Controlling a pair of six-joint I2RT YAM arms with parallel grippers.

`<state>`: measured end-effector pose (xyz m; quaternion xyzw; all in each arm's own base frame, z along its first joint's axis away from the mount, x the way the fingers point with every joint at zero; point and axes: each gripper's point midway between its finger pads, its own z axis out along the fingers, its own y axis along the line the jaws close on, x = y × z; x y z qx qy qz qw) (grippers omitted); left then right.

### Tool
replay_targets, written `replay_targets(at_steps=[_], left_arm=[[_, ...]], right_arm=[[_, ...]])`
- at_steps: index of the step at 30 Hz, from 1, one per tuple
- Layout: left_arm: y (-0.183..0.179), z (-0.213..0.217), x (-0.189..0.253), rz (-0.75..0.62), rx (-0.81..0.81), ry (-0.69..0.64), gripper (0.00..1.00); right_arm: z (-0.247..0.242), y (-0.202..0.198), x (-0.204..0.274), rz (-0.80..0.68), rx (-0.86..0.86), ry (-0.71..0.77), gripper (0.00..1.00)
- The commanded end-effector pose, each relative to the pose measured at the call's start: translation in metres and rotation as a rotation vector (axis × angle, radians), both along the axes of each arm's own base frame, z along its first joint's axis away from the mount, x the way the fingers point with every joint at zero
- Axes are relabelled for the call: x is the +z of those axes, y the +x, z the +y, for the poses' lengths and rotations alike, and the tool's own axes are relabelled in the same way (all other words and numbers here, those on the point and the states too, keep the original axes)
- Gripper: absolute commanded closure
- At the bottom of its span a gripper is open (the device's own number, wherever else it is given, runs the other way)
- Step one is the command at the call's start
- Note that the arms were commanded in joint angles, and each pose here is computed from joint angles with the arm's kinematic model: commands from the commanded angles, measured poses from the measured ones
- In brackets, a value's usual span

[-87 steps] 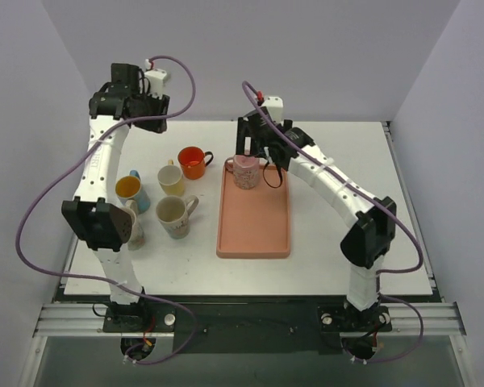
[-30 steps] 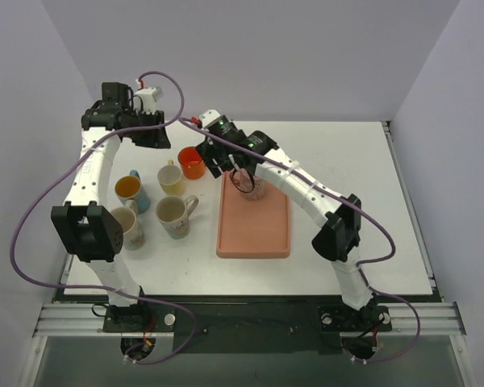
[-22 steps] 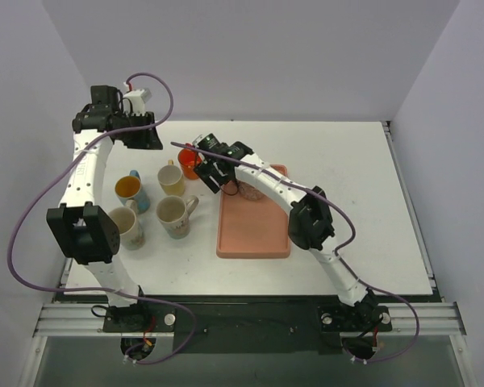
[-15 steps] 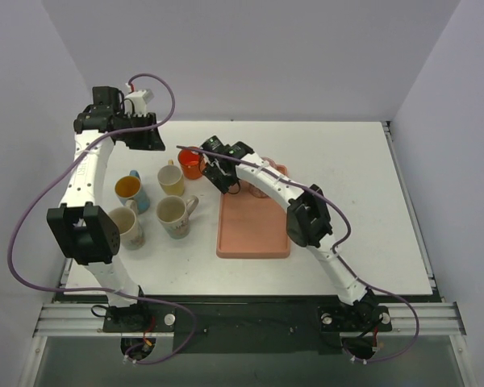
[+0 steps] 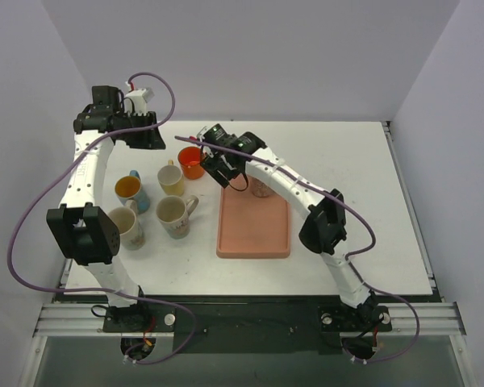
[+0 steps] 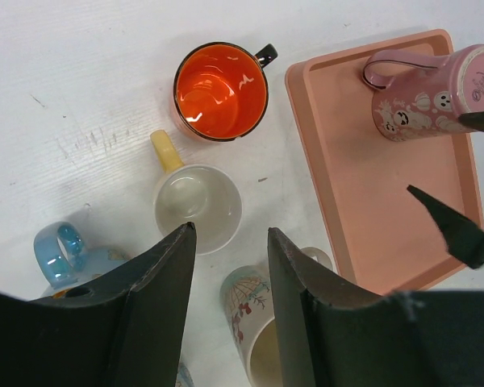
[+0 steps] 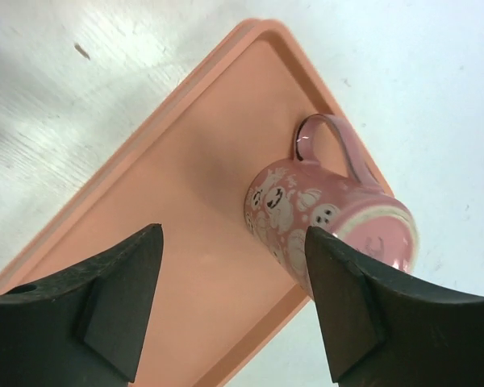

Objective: Turn the mug right side up

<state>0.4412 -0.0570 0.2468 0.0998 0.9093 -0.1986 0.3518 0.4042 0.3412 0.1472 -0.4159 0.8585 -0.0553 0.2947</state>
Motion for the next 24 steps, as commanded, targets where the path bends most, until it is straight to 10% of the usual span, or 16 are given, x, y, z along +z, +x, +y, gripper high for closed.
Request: replay_targets(at_steps=[1, 12, 24], left_arm=[[-0.001, -0.004, 0.028, -0.086, -0.013, -0.019, 0.49], [-0.008, -0.006, 0.023, -0.077, -0.018, -0.025, 0.49], [-0.010, -0.004, 0.022, -0.081, -0.014, -0.014, 0.49]], right_arm=[[-0.016, 0.020, 0.092, -0.142, -0.167, 0.256, 0.35], [-0.155, 0.093, 0.049, -0.056, -0.787, 0.447, 0.48], [-0.130, 0.083, -0.040, 0.177, -0.813, 0.504, 0.53]])
